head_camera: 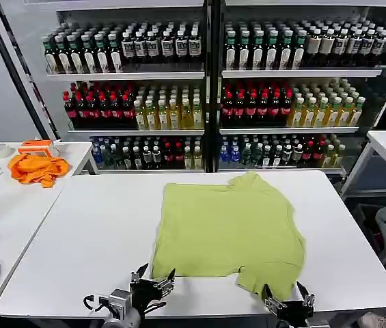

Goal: Fold and organize the clothes.

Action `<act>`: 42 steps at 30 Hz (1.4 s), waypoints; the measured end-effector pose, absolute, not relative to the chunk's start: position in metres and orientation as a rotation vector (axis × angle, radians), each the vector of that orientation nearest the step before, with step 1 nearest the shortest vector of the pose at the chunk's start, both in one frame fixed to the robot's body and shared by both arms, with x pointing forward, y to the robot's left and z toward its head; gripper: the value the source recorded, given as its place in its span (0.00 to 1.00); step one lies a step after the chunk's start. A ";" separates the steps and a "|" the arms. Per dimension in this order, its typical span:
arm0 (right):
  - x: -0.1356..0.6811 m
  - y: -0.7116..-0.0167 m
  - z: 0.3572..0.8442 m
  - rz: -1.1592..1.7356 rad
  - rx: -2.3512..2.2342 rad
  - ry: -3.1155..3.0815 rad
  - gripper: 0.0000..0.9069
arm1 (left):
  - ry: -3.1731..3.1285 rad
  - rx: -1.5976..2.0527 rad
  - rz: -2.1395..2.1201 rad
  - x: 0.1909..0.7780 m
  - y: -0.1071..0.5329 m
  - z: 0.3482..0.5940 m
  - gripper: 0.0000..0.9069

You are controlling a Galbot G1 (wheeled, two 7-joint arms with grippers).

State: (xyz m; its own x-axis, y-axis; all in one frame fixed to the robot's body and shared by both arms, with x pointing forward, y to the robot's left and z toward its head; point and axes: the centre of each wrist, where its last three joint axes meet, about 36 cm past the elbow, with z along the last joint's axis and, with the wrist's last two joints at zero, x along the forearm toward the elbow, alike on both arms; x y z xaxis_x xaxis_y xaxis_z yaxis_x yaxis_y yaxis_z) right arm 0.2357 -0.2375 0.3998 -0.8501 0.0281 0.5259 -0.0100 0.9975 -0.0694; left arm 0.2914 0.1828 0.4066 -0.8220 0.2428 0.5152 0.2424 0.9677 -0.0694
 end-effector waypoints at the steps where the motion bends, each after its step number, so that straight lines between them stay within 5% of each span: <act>1: 0.235 -0.237 0.400 0.087 -0.014 -2.580 0.00 | -2.566 -0.345 0.003 0.292 0.183 0.406 0.02; 25: 0.229 -0.234 0.413 -0.021 -0.006 -2.561 0.00 | -2.513 -0.393 0.060 0.292 0.183 0.400 0.02; 42: 0.222 -0.244 0.465 0.014 0.043 -2.703 0.00 | -2.588 -0.418 0.093 0.271 0.191 0.435 0.02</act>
